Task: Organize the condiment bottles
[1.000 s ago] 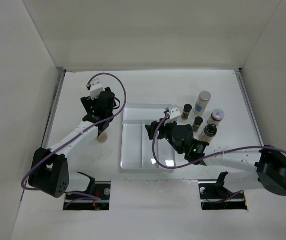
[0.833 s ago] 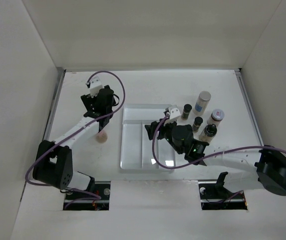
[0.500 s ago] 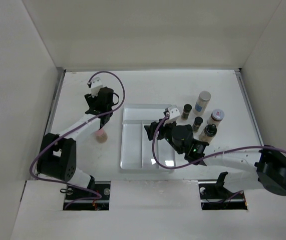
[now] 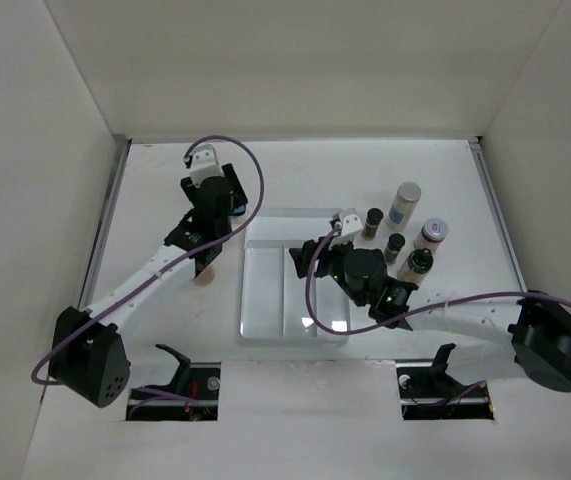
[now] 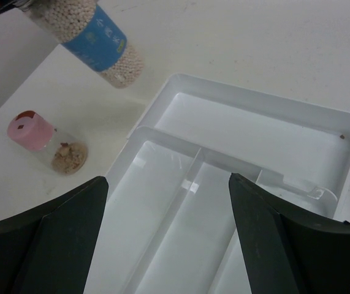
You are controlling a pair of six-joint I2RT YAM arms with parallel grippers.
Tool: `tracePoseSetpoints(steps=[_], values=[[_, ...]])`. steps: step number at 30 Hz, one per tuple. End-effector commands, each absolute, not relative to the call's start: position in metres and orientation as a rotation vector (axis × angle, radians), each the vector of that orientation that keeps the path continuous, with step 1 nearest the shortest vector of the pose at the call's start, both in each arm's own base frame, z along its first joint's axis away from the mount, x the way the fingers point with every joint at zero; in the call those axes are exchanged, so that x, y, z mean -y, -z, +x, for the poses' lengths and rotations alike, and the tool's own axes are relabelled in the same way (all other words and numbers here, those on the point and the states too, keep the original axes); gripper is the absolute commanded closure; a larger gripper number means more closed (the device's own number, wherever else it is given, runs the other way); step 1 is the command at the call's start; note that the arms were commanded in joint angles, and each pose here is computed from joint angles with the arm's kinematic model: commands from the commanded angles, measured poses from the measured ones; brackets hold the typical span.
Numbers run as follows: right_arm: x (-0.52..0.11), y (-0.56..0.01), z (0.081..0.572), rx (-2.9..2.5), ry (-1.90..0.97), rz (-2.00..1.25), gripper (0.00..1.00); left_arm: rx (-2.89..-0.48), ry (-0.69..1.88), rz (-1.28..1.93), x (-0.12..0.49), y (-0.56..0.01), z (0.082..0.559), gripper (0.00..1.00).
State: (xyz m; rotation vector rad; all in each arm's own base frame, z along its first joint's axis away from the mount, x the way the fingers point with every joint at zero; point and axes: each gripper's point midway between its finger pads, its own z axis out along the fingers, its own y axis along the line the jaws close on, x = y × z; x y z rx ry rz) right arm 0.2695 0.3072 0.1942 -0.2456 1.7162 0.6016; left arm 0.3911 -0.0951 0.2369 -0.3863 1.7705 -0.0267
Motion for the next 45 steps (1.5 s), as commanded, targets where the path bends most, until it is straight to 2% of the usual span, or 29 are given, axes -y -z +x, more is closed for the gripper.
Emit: tracePoseSetpoints(steps=[1,10,17,21,31,34,37,42,45], values=[[-0.308,-0.215,0.277,-1.659,-0.650,-0.178,0.14,-1.665,0.202,-0.337,0.141,-0.284,0.399,0.56],[-0.293,-0.222,0.282,-1.633,-0.649,-0.117,0.14,-1.664,0.285,-0.263,0.194,-0.273,0.422,0.56],[-0.288,-0.224,0.283,-1.627,-0.643,-0.102,0.14,-1.735,0.226,-0.249,0.195,-0.228,0.435,0.55],[-0.287,-0.224,0.284,-1.624,-0.643,-0.098,0.14,-1.778,0.192,-0.240,0.196,-0.203,0.434,0.52],[-0.275,-0.222,0.290,-1.628,-0.612,-0.057,0.13,-1.778,0.177,-0.228,0.205,-0.188,0.428,0.18],[-0.270,-0.229,0.290,-1.608,-0.612,-0.044,0.13,-1.764,0.189,-0.234,0.205,-0.191,0.426,0.13],[-0.262,-0.229,0.294,-1.606,-0.605,-0.017,0.23,-1.715,0.228,-0.258,0.204,-0.209,0.423,0.10],[-0.263,-0.228,0.299,-1.625,-0.581,-0.022,0.65,-1.555,0.342,-0.314,0.190,-0.252,0.397,0.10],[-0.265,-0.229,0.304,-1.657,-0.551,-0.029,0.78,-1.478,0.385,-0.358,0.164,-0.264,0.371,0.10]])
